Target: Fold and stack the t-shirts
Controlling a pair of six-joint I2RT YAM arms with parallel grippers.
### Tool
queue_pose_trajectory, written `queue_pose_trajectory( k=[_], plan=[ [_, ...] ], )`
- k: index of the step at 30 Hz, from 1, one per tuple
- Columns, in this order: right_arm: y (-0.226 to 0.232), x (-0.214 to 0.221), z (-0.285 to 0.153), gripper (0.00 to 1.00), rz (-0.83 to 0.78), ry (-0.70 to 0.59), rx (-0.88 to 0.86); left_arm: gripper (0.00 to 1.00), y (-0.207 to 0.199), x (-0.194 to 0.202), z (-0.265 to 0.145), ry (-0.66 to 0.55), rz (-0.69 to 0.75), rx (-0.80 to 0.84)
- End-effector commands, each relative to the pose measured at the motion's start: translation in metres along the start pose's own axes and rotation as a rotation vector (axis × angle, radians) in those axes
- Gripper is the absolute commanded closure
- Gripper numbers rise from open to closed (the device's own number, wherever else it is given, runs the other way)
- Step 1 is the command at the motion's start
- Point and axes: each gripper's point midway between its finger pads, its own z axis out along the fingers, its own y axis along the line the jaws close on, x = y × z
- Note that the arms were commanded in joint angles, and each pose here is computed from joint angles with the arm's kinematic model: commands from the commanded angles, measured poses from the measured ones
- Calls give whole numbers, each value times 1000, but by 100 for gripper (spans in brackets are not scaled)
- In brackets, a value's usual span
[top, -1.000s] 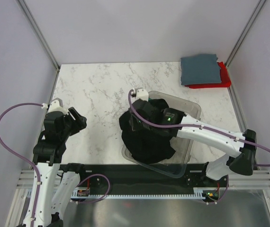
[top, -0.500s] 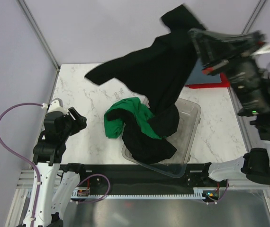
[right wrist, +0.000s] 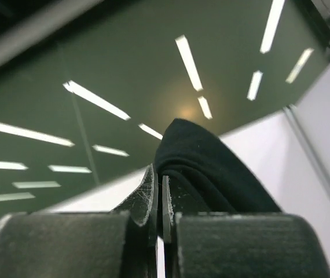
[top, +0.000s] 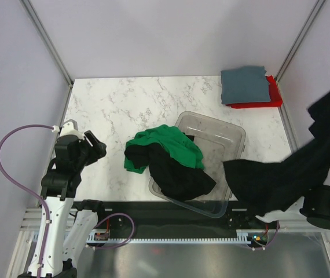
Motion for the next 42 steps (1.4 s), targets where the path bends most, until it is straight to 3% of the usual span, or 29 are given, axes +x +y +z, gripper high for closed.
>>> queue_pose_trajectory(
  k=[1, 2, 3, 4, 7, 9, 11, 12, 13, 15, 16, 18, 22, 24, 25, 26, 28, 32, 35, 37, 38, 41, 42],
  plan=[
    [-25, 50, -28, 100, -287, 155, 113, 32, 3, -3, 3, -15, -28, -22],
    [-39, 66, -45, 100, -309, 232, 169, 32, 3, -3, 3, -15, -28, -22],
    [-64, 56, -59, 100, -305, 248, 212, 32, 3, -4, 2, -19, -30, -23],
    [-57, 92, -83, 100, -355, 316, 195, 32, 3, -2, 3, -11, -30, -24],
    [-91, 114, -130, 100, -360, 468, 288, 31, -10, 5, 11, 32, -12, 51],
    [-105, 144, -169, 100, -423, 609, 348, 32, -32, 20, 19, 147, 25, 166],
    [-109, 189, -219, 100, -596, 783, 332, 30, -40, 36, 36, 249, -6, 191],
    [-108, 191, -219, 100, -544, 772, 353, 28, -41, 40, 43, 277, -21, 186],
    [-108, 210, -241, 100, -678, 867, 291, 27, -38, 49, 51, 316, -35, 168],
    [-103, 235, -263, 100, -709, 932, 297, 26, -35, 68, 72, 428, -65, 113],
    [-108, 243, -279, 100, -816, 992, 267, 26, -37, 69, 79, 439, -64, 109],
    [-110, 251, -292, 100, -812, 1016, 281, 25, -41, 79, 93, 489, -52, 92],
    [-102, 273, -314, 100, -642, 1061, 274, 23, -43, 111, 132, 607, 4, 16],
    [-74, 301, -331, 100, -579, 1160, 74, 23, -48, 129, 144, 656, 12, 4],
    [-65, 315, -346, 99, -622, 1219, -62, 24, -45, 143, 153, 698, 17, -24],
    [-40, 330, -365, 98, -566, 1296, -243, 24, -45, 151, 160, 710, 32, -40],
    [-37, 345, -386, 100, -642, 1397, -318, 24, -40, 169, 170, 743, 64, -100],
    [-11, 374, -437, 100, -495, 1619, -586, 28, -39, 182, 182, 754, 64, -116],
    [-14, 394, -476, 100, -427, 1809, -668, 41, -42, 178, 187, 739, 65, -118],
    [-34, 411, -468, 100, -454, 1793, -494, 56, -44, 174, 189, 724, 71, -111],
    [-38, 412, -461, 100, -428, 1769, -470, 75, -44, 174, 189, 724, 75, -110],
    [-66, 405, -412, 100, -354, 1612, -222, 98, -50, 162, 188, 696, 95, -79],
    [-88, 400, -394, 100, -374, 1567, -108, 98, -56, 149, 183, 659, 95, -59]
  ],
)
